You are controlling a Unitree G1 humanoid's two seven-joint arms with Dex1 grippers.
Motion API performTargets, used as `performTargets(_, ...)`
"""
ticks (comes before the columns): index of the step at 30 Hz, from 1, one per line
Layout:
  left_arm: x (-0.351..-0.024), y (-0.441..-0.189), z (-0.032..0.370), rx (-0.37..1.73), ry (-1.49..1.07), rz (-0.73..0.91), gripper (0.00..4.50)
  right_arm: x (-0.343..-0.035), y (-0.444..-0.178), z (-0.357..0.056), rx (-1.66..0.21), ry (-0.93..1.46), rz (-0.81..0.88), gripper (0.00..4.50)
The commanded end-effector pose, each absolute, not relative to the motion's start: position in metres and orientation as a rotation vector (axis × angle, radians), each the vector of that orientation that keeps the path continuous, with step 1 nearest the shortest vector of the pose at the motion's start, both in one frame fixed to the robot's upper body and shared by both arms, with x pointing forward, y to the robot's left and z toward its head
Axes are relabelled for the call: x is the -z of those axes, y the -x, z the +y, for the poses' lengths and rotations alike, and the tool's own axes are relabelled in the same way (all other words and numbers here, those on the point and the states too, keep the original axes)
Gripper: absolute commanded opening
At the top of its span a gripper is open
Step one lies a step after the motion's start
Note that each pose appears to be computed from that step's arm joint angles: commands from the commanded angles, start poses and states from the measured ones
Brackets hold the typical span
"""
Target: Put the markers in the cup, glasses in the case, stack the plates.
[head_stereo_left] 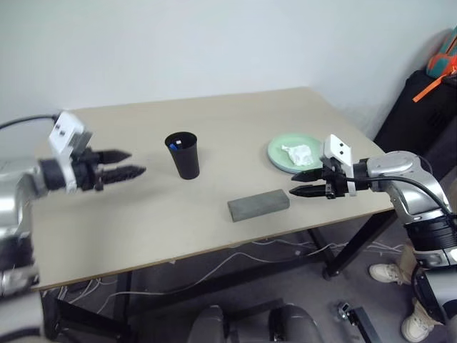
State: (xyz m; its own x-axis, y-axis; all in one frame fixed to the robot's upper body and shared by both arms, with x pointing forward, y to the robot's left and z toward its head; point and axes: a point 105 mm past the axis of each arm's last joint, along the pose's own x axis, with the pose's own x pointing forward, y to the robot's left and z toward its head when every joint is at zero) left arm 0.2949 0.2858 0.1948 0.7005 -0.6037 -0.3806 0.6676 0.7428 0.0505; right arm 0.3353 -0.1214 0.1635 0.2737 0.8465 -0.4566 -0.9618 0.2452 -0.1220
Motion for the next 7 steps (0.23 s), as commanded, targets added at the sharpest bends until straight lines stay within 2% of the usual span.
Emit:
performTargets(1, -0.199, -0.259, 0.282, 0.681, -0.144, 0.357, 3.06, -0.181, -0.334, -0.108, -1.292, 0.412, 0.251, 1.95)
performTargets(7, -0.166, -0.214, 0.279, 0.613, -0.012, 0.452, 3.06, -0.179, -0.321, -0.087, -1.380, 0.357, 0.261, 1.95)
